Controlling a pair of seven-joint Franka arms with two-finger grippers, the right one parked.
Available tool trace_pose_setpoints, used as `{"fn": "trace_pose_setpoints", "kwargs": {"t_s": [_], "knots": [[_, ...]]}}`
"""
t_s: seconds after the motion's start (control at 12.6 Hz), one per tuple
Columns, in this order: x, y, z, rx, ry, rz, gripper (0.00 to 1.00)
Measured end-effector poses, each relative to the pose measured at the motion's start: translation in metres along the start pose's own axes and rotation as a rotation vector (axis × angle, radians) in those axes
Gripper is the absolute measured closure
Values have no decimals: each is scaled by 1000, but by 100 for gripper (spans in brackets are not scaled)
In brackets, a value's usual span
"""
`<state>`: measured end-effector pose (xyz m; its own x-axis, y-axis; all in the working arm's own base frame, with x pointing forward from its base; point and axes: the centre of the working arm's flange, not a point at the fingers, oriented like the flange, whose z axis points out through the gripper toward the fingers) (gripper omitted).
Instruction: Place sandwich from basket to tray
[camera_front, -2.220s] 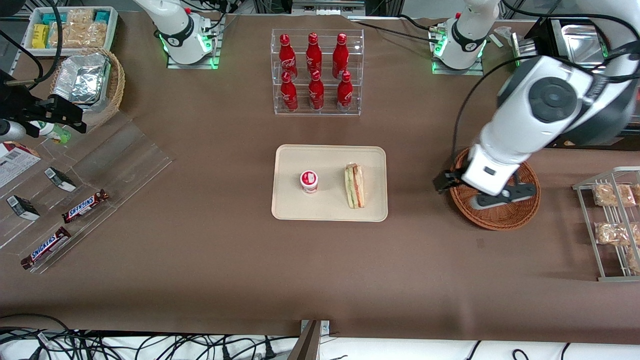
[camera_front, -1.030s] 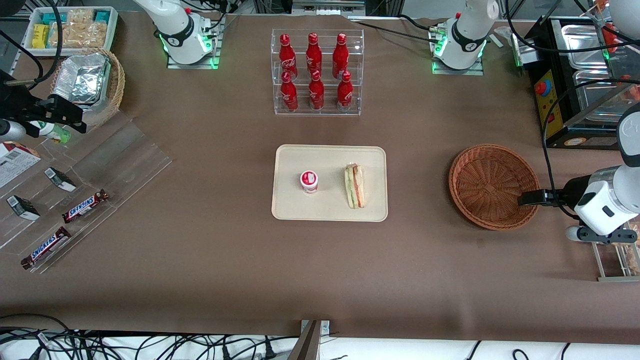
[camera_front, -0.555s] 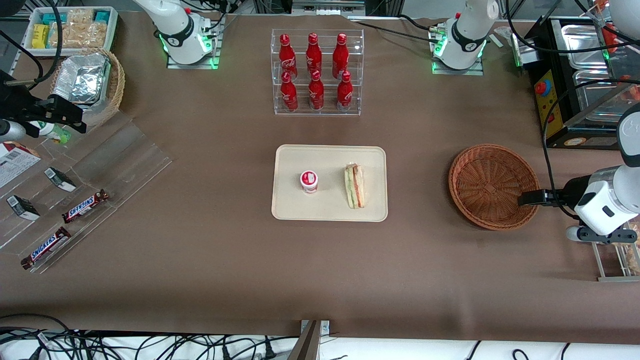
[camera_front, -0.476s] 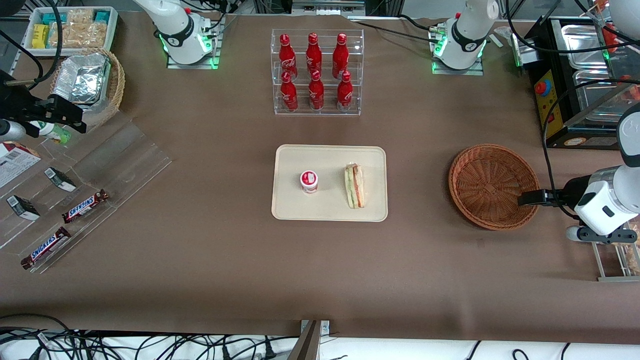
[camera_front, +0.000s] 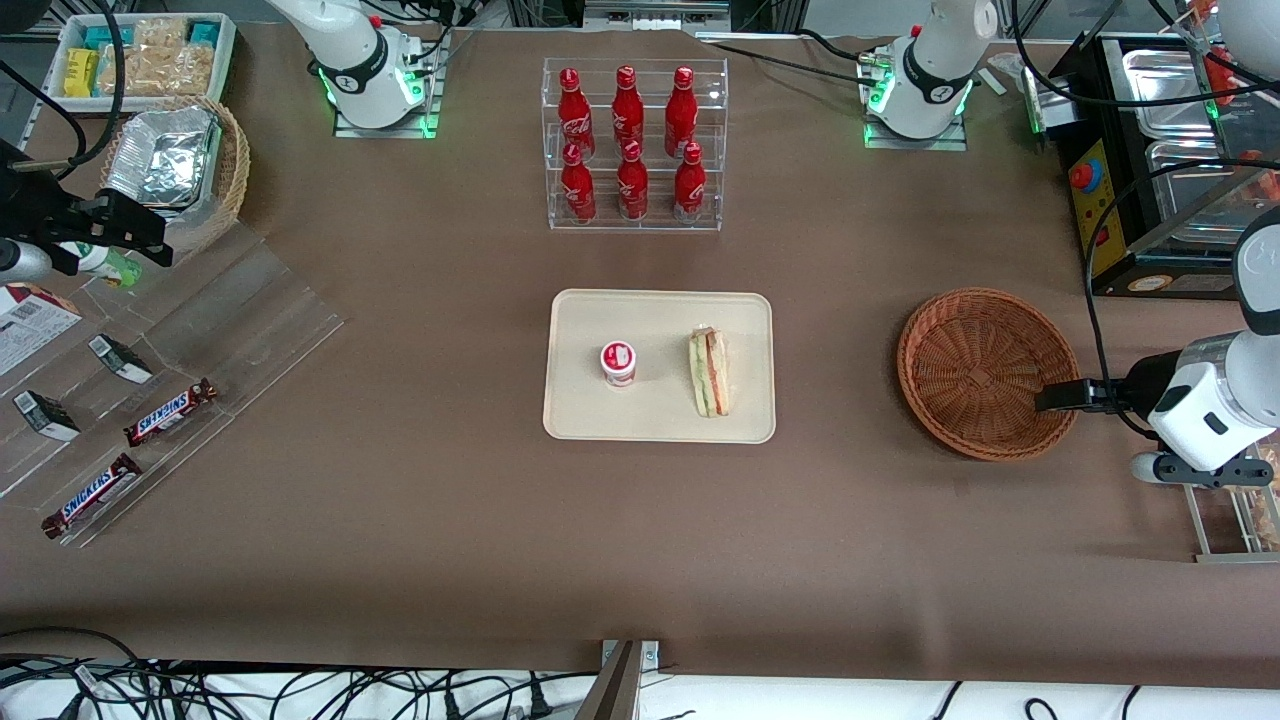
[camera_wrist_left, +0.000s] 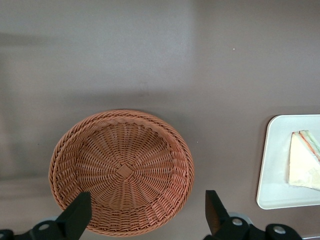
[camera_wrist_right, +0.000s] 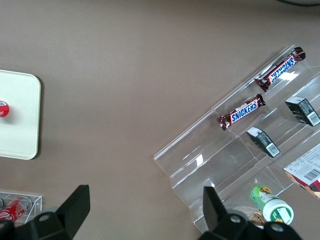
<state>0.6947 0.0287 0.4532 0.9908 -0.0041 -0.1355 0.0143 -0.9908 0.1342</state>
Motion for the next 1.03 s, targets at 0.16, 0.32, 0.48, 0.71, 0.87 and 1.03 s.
{"fn": "trace_pose_setpoints", "kwargs": {"t_s": [0.16,0.32,0.48,0.71,0.87,1.03], "knots": [[0,0,0,0,0,0,0],[0,0,0,0,0,0,0],[-2,21,-14,30,35,-84,0],[-30,64,-57,77,56,-78,0],[-42,61,-74,89,56,-70,0],[-45,48,-76,99,43,-46,0]]}}
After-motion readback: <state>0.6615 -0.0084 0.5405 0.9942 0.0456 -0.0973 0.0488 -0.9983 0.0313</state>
